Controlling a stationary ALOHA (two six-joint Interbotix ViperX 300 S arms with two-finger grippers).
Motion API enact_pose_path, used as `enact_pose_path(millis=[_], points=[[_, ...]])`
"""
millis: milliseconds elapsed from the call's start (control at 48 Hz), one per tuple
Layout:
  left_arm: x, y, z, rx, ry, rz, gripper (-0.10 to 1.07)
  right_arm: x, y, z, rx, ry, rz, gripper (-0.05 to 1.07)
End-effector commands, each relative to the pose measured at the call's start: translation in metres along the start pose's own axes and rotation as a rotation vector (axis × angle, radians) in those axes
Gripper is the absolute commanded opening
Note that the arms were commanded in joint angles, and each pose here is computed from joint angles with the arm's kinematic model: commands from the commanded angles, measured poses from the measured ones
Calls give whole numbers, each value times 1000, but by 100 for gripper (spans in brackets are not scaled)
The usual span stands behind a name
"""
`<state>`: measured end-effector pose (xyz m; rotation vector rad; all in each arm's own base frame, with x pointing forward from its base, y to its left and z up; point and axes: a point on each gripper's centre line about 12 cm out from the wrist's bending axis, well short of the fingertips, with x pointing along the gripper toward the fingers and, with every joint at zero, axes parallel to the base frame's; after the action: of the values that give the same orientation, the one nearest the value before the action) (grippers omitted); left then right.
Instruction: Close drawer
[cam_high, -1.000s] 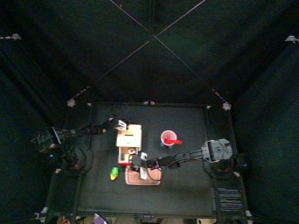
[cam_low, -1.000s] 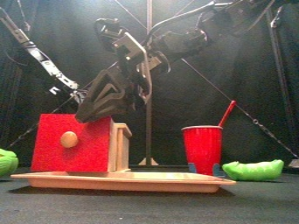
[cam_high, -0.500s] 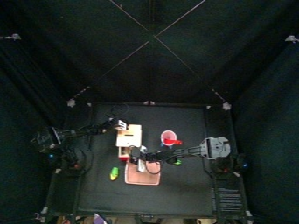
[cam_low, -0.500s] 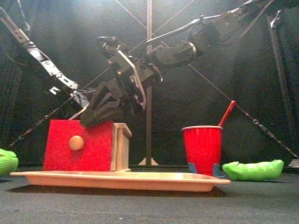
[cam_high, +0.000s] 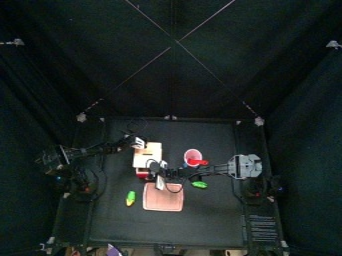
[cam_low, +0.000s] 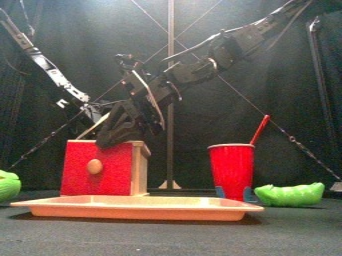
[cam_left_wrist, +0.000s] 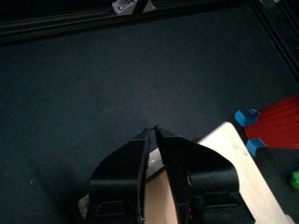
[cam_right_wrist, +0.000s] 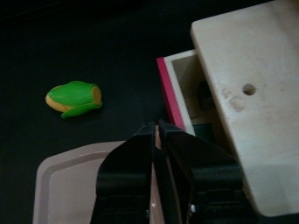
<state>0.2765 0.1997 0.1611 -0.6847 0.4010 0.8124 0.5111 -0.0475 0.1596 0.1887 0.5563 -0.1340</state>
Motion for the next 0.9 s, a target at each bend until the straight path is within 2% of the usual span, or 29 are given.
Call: enact_pose_path(millis=[0,292,604,771,875], points=[[-3,-5,9,0,-28,-16,59,-7,-17,23,20,-57,-24,56],[-9,-8,13,0,-45,-28,59,-8,-35,26,41,-63,-53,56],[-18,-9,18,0,-76,-40,59,-8,-30,32,29,-77,-45,56],[-32,-9,26,0,-149,-57,59,-13,-19,38,12,-93,-27,56],[-49,-11,31,21,-223,-85,59,-18,-9,41,4,-99,-10,56]])
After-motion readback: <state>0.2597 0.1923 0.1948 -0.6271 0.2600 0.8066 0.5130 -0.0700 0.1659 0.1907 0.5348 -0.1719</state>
